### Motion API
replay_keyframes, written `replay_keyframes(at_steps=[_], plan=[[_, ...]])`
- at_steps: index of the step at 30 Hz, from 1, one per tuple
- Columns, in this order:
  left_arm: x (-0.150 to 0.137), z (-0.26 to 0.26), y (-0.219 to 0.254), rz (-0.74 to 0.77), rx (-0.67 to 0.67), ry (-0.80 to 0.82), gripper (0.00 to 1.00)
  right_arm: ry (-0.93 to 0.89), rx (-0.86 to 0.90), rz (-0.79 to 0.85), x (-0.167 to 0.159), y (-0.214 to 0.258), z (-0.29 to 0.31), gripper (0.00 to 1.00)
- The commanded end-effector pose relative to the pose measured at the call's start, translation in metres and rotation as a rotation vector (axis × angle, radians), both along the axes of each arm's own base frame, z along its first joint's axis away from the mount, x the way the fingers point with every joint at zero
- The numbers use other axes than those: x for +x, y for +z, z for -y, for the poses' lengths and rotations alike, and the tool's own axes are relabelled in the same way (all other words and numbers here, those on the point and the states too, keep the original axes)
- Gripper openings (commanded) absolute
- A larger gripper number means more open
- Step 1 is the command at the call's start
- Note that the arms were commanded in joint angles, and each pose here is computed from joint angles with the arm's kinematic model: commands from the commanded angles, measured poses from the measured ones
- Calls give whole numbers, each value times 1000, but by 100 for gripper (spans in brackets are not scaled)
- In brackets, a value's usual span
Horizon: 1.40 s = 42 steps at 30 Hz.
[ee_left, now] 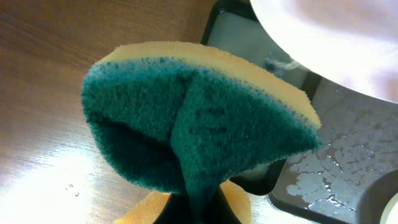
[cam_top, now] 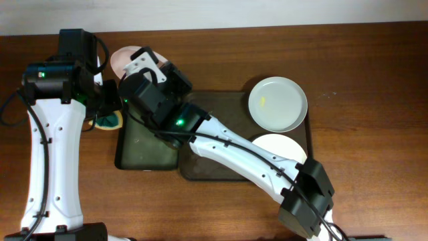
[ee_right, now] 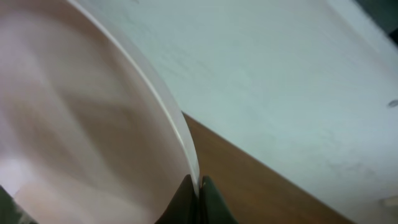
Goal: Clean dirty plates on tray and stack at the side
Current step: 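Lift the pink plate with the right gripper and place it right of tray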
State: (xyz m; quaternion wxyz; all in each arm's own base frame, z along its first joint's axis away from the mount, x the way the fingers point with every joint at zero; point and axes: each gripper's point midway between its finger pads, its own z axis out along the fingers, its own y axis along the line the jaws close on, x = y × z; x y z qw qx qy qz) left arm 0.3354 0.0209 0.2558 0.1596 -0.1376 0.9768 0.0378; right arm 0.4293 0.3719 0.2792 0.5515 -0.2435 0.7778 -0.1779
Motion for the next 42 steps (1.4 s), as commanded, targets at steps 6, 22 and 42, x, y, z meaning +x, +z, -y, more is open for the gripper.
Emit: replay_keyframes(at_steps=[6, 22, 42], plan=[[-2, -4, -1, -6, 12, 26, 0, -55, -19, 71, 4, 26, 11, 4], [-1, -4, -1, -2, 12, 26, 0, 70, 437, -488, -1, -64, 8, 4], [0, -4, 0, 2, 12, 25, 0, -855, 964, -942, -49, -115, 503, 4]])
